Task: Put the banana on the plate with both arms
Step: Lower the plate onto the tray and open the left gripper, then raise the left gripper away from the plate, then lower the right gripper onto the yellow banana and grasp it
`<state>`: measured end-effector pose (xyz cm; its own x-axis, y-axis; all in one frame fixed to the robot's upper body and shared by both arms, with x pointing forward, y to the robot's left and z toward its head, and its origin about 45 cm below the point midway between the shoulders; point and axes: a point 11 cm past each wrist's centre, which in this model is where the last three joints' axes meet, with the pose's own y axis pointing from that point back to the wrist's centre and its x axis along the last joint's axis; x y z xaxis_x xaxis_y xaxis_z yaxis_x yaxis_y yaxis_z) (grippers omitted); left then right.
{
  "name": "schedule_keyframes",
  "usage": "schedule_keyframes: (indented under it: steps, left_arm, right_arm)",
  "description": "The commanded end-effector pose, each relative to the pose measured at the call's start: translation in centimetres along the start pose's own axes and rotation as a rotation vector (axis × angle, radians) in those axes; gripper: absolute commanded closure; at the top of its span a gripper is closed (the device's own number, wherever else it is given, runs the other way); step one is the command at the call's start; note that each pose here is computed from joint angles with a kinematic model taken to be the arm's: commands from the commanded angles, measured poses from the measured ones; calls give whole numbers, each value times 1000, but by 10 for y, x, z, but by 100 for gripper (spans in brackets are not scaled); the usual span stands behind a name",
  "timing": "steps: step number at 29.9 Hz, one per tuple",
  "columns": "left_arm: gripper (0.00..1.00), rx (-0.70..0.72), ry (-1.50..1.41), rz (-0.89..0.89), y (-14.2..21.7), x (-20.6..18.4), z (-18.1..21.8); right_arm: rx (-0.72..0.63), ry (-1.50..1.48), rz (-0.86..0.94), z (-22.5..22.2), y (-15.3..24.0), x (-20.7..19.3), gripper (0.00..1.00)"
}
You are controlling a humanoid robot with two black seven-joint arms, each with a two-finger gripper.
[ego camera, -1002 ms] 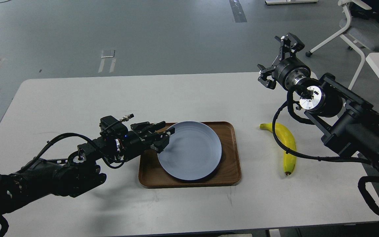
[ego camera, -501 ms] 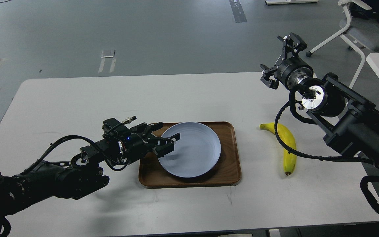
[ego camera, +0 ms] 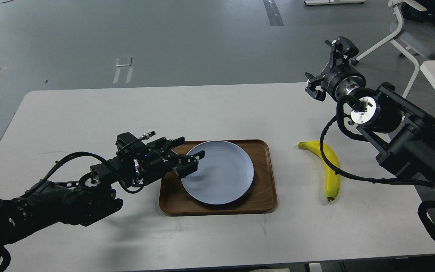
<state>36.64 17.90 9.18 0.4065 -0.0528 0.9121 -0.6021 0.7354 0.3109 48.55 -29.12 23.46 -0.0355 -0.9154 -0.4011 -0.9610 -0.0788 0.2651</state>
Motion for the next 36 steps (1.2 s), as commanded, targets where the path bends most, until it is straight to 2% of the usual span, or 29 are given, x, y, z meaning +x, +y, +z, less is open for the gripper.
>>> schedule_keyframes:
  steps: [1,2,3,6,9,12,15,18,23,31,36]
  left_arm:
    - [7,6,-11,42,-5,22,-4]
    - [2,24,4,86,-8,41,-10]
    - [2,25,4,87,-8,41,-10]
    - [2,102,155,293,-15,110,-26]
    - [2,158,347,475,-15,173,-40]
    - [2,184,530,584,-13,208,-50]
    - [2,164,776,618,-12,219,-57]
    - [2,119,947,644,-10,230,-60]
    - [2,259,1373,598,-2,222,-86]
    - [2,273,1423,584,3,209,-92]
    - [2,280,1423,584,4,200,-93]
  right_arm:
    - [31,65,3,-18,4,9,0]
    - [49,130,-3,-24,6,11,0]
    - [49,131,-3,-24,6,11,0]
    - [119,500,-60,-30,12,3,0]
    - [115,951,-173,-7,25,1,0]
    - [92,1285,-256,17,43,14,0]
    - [36,1598,-365,52,65,36,0]
    - [-19,1720,-398,68,78,60,0]
    - [-112,1788,-434,93,98,88,0]
    - [-131,1756,-442,107,124,95,0]
    - [-164,1763,-389,108,137,114,3]
